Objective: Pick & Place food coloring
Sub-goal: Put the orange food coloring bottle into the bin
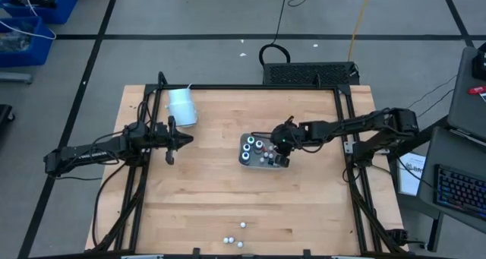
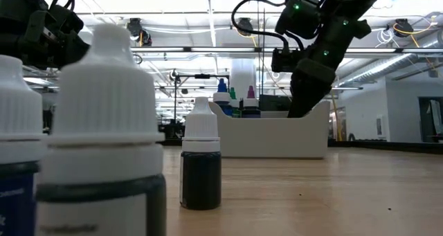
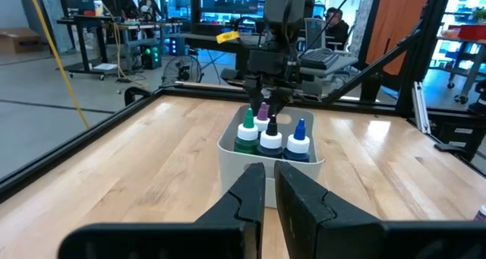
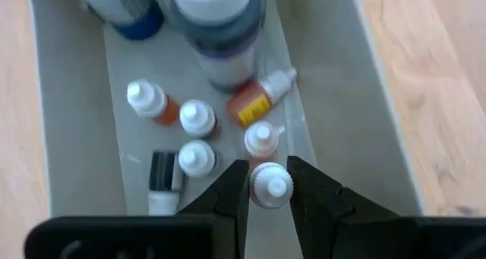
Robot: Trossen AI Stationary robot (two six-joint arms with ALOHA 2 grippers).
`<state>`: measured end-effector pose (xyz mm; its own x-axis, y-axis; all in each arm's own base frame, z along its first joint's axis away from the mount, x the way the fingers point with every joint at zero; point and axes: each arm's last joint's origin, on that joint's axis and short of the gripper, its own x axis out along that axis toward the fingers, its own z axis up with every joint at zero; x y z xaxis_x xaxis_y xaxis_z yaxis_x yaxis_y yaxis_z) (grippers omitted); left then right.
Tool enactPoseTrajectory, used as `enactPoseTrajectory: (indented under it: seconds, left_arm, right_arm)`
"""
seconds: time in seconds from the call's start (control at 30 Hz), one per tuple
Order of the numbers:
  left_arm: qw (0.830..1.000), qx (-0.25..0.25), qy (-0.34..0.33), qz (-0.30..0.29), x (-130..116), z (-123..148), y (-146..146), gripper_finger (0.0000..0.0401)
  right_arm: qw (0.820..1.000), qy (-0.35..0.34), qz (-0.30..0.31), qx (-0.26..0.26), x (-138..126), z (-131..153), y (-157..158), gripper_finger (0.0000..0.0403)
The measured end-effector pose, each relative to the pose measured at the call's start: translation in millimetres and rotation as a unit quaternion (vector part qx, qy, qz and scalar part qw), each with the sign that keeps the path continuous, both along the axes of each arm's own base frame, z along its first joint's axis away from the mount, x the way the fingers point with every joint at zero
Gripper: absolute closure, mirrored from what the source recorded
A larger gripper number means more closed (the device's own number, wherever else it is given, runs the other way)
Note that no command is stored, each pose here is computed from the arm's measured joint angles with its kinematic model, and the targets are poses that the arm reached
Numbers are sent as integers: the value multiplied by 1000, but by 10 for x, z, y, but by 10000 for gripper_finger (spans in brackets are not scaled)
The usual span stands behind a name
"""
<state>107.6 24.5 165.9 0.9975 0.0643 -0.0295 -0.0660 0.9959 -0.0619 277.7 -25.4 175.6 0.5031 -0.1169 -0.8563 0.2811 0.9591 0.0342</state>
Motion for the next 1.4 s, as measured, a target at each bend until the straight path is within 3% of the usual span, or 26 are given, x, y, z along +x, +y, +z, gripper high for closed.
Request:
enactPoseTrajectory:
  seconds: [0.4, 1.4]
  left_arm:
    - [1000, -1, 0, 0, 0, 0, 0, 364]
    - [1000, 0, -1, 4, 0, 1, 2, 364]
  right_arm:
    - [1000, -7, 3, -3, -82, -164, 39, 333]
    - [1000, -9, 9, -2, -130, -112, 42, 323]
